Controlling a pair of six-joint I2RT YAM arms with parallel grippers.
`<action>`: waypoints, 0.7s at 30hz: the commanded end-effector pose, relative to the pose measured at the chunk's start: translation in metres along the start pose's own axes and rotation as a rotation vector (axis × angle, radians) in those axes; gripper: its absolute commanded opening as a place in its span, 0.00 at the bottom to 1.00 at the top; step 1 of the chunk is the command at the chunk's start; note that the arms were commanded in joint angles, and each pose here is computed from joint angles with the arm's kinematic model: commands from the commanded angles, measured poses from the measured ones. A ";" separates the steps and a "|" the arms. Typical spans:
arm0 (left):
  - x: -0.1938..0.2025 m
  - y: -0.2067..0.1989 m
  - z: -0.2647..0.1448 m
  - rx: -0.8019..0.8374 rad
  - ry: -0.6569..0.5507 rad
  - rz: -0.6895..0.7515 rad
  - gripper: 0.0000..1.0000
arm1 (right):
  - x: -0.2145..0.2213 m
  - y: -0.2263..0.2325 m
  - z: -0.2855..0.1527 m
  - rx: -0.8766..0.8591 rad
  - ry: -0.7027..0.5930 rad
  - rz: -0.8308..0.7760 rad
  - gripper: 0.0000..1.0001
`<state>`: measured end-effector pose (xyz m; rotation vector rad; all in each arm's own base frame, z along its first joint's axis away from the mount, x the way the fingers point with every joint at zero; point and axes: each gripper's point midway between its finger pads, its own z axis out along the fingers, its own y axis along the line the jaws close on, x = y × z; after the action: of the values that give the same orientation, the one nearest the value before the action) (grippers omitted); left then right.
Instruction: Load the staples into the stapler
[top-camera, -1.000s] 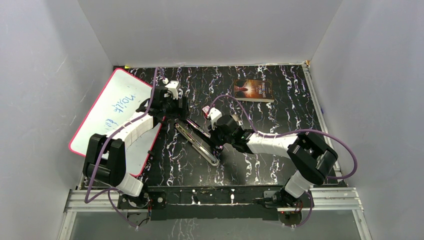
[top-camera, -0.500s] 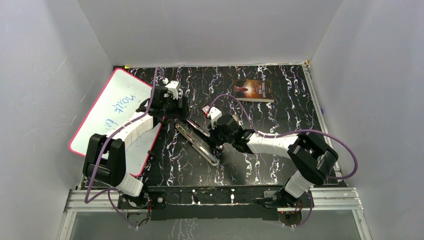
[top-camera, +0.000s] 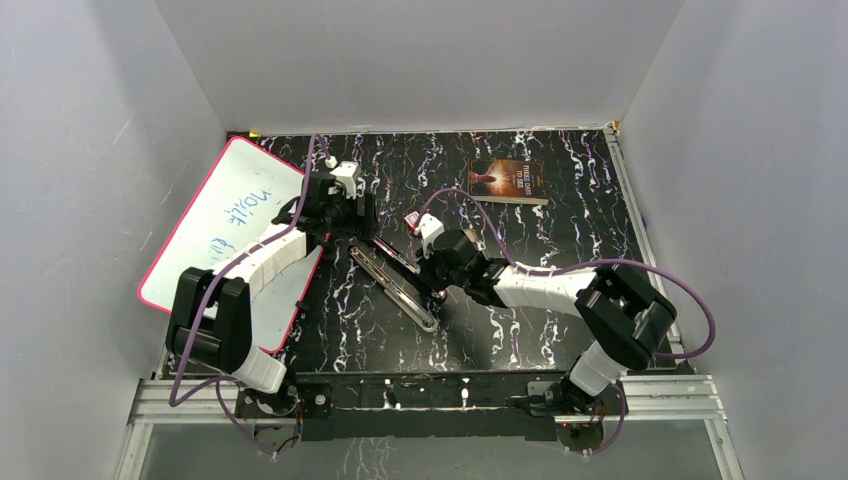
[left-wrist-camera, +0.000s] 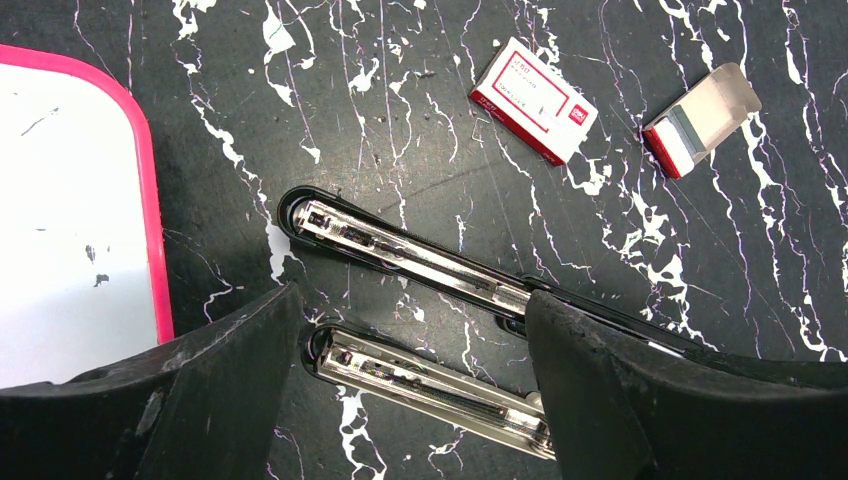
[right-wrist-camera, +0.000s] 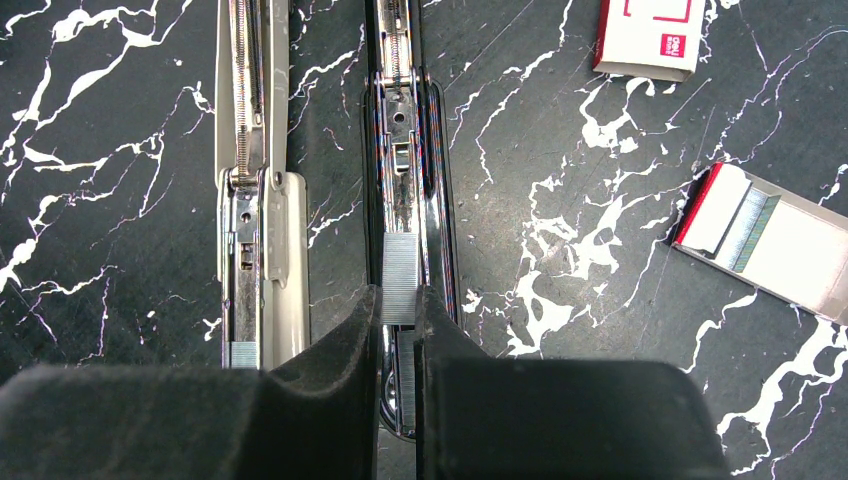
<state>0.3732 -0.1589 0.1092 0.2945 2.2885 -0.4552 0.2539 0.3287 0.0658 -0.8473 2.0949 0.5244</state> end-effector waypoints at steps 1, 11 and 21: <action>-0.022 -0.005 -0.007 0.017 -0.050 0.013 0.81 | -0.017 0.002 -0.001 0.006 -0.049 0.003 0.00; -0.023 -0.005 -0.008 0.016 -0.053 0.014 0.81 | -0.011 0.000 0.002 0.018 -0.020 0.007 0.00; -0.022 -0.005 -0.008 0.017 -0.051 0.015 0.81 | -0.007 -0.002 0.004 0.030 -0.001 0.009 0.00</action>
<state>0.3733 -0.1587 0.1092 0.2941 2.2885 -0.4550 0.2543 0.3279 0.0631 -0.8459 2.1033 0.5135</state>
